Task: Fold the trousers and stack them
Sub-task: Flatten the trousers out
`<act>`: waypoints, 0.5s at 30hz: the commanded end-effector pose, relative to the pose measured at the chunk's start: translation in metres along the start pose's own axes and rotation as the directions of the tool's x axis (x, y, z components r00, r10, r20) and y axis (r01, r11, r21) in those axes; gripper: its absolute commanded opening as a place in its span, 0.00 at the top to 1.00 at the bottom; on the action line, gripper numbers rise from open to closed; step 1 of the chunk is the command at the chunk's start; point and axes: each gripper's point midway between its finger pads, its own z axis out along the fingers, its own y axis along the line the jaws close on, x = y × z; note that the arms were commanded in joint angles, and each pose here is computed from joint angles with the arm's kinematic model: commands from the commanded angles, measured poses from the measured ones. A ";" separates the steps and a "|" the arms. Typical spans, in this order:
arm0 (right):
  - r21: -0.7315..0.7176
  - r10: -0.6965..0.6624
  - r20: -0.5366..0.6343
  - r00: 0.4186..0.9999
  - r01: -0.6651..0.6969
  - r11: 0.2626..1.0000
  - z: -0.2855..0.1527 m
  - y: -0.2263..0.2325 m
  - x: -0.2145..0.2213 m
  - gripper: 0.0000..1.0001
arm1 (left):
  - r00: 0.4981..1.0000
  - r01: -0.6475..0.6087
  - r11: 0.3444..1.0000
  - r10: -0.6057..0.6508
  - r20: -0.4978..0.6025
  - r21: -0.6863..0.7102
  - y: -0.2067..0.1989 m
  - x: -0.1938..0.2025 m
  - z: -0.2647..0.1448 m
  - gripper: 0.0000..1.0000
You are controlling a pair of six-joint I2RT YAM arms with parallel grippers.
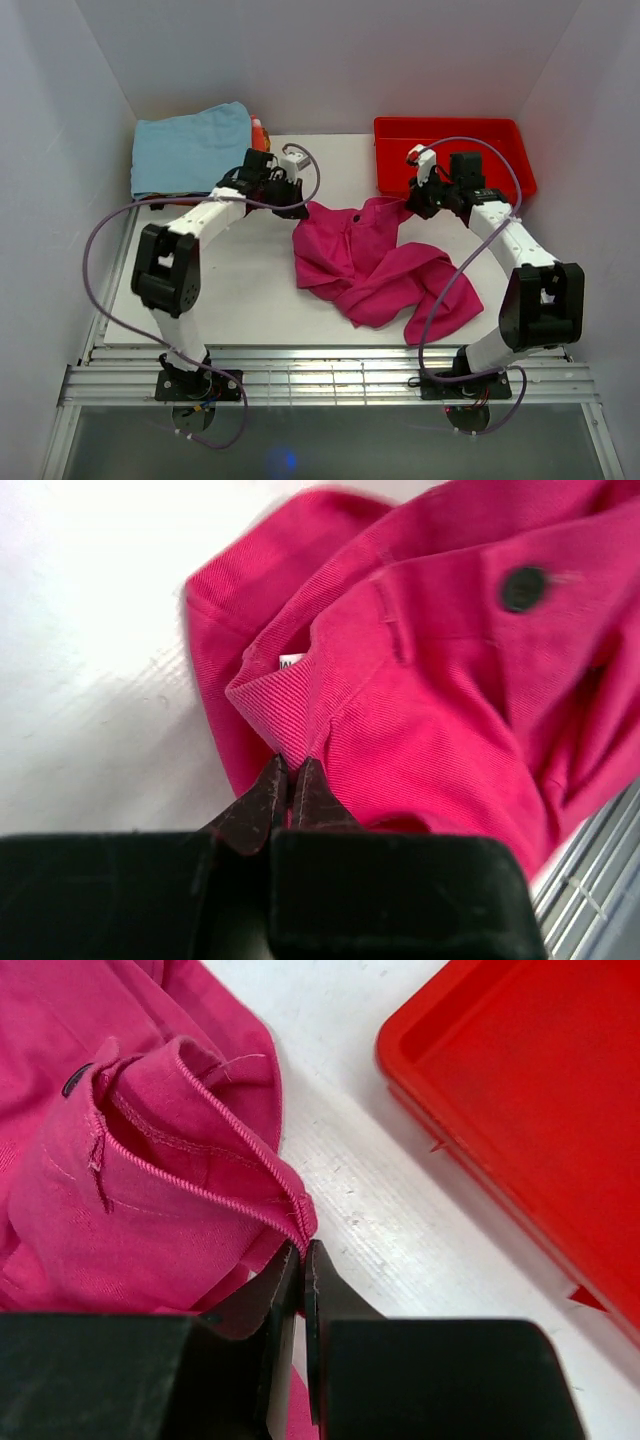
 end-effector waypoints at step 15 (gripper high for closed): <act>0.314 -0.332 0.625 0.706 0.162 0.935 -0.151 0.010 -0.261 0.92 | 0.747 -0.213 0.929 0.354 0.563 -0.302 -0.138 -0.041 -0.270 1.00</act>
